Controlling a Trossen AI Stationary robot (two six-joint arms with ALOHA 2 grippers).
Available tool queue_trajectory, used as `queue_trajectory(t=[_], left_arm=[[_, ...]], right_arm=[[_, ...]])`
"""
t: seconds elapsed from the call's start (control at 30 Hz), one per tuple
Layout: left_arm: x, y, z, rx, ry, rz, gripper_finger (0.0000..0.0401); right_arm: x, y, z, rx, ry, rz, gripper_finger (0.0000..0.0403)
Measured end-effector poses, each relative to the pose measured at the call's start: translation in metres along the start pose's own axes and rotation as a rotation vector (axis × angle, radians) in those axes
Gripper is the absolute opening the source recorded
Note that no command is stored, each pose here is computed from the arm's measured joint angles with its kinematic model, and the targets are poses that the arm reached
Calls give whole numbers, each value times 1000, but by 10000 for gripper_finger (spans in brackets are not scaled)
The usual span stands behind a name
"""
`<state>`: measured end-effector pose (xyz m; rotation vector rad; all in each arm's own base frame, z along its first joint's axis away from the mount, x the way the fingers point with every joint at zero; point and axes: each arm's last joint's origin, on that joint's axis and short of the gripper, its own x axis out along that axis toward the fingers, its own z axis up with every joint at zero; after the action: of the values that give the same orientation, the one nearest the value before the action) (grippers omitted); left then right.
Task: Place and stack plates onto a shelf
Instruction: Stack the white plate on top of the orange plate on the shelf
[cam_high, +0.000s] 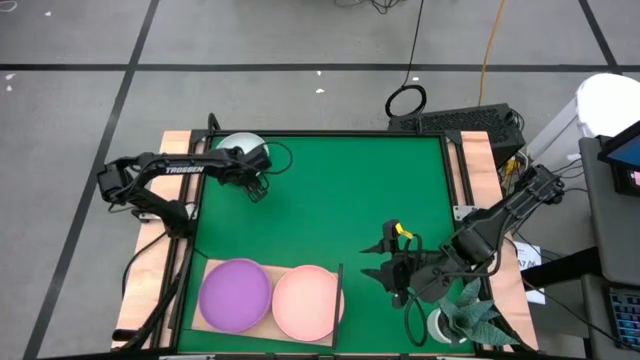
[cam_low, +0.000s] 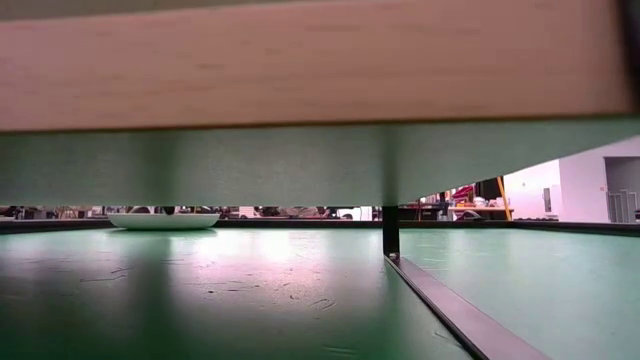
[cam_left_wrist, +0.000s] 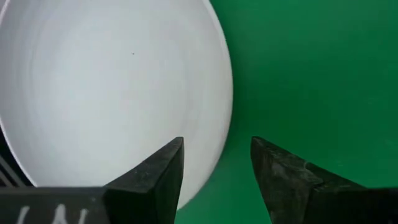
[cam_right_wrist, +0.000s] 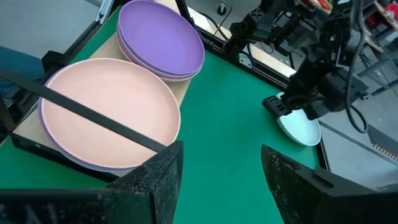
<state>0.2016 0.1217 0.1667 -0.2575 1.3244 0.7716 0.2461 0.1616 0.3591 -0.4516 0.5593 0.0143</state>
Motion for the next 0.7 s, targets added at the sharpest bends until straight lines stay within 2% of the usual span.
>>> queue_trajectory(t=[0.17, 0.5, 0.7], left_arm=[[3, -1, -3, 0, 5, 3, 176], [14, 3, -12, -10, 24, 9, 107], [22, 3, -20, 42, 21, 26, 97]], right_arm=[[2, -3, 2, -10, -12, -10, 196], [4, -6, 4, -10, -27, -17, 196], [4, -6, 4, 5, -27, -17, 196]])
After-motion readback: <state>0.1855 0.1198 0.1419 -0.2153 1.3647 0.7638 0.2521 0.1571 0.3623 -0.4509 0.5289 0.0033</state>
